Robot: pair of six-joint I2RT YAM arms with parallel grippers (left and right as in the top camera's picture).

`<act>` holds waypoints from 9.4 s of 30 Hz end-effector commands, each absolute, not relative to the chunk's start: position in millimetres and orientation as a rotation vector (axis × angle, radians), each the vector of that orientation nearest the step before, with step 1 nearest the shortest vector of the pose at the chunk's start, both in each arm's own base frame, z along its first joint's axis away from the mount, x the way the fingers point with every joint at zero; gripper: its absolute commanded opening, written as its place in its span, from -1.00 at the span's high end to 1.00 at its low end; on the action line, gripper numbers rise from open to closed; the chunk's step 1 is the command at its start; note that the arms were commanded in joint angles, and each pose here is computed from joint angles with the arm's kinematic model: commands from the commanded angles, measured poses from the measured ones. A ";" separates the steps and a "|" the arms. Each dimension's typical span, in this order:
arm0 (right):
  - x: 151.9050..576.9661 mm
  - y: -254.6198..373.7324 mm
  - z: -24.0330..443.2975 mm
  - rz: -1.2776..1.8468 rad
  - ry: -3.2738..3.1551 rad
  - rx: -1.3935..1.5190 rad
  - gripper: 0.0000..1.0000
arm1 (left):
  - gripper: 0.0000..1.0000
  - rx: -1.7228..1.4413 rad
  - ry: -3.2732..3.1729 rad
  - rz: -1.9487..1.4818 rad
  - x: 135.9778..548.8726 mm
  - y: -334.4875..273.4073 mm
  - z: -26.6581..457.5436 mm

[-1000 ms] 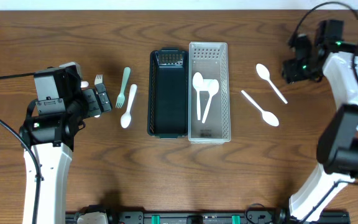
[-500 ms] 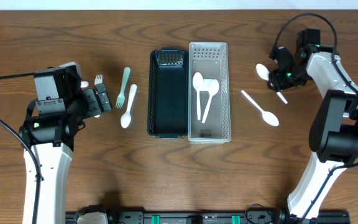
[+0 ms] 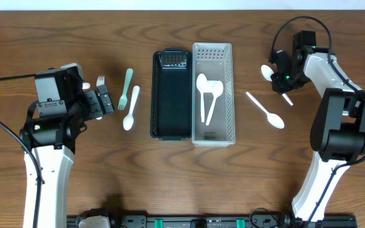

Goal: Pack container

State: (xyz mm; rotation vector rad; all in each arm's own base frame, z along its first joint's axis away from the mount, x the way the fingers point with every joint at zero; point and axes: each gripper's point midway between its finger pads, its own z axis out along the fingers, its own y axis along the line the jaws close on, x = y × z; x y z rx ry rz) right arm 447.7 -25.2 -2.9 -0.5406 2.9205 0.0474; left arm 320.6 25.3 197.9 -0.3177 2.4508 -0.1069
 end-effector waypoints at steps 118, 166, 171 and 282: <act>387.2 40.6 25.6 0.111 3.090 -0.616 0.97 | -0.96 -0.304 2.438 -0.083 324.0 29.0 204.4; 447.1 41.6 227.0 0.134 2.449 0.333 -0.71 | -0.96 -0.304 2.438 -0.083 324.0 29.0 204.4; 423.9 -48.4 205.3 0.044 2.522 0.610 -0.72 | -0.96 -0.305 2.438 -0.084 323.9 28.9 204.3; 374.4 -128.6 173.5 -0.044 2.623 0.937 -0.99 | 0.83 0.199 2.747 -0.269 342.4 -159.7 168.4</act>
